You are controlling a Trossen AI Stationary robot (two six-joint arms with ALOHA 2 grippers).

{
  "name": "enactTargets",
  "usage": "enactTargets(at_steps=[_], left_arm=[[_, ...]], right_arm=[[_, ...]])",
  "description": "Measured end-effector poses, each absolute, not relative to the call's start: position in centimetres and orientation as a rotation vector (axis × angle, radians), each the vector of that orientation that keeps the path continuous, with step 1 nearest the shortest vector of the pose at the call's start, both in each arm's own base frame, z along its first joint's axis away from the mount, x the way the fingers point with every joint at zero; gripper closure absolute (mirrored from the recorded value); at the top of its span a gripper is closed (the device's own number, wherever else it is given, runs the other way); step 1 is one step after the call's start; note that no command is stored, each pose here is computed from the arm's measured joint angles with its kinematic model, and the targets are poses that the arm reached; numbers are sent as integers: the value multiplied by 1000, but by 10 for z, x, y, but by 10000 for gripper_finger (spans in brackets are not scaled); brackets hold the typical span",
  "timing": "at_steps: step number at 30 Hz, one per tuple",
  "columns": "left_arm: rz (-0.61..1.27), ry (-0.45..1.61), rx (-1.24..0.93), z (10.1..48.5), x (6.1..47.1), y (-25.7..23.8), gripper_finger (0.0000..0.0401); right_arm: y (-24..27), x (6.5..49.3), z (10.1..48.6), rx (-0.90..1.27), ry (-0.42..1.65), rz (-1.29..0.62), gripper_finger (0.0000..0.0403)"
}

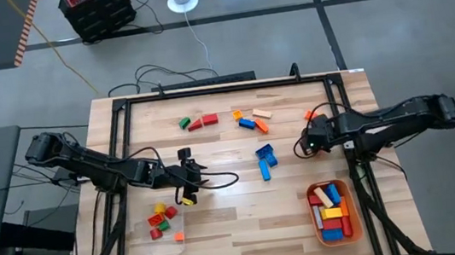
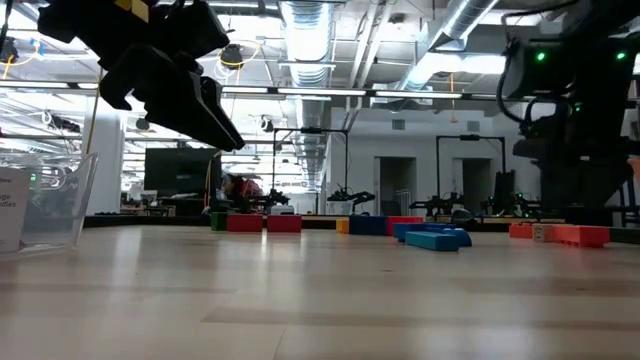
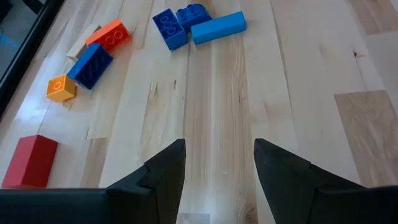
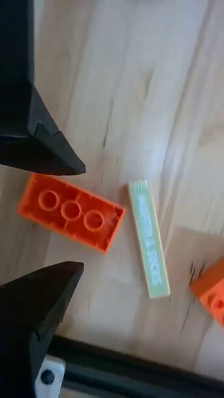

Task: Sort blocks by size
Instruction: Put the large orange game piece into the orange bin

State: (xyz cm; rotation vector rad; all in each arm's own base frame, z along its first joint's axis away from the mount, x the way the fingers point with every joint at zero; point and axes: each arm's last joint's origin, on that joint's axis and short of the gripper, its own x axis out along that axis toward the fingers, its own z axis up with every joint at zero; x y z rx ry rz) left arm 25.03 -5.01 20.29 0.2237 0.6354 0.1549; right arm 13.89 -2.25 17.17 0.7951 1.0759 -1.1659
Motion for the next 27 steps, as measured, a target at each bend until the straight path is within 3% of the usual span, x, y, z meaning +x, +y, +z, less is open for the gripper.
enactTargets(at_steps=[15,19,23,27], left_arm=[[155,648,224,202,250,-50,217],[155,653,226,201,249,-50,217],[155,653,226,201,249,-50,217],[155,652,226,202,249,-50,217]], right_arm=[[-26,158,140,725,1249,-1208,141],[-26,161,140,714,1276,-1131,174],[-25,166,140,690,1299,-1022,237],[-24,166,142,700,1300,-981,245]])
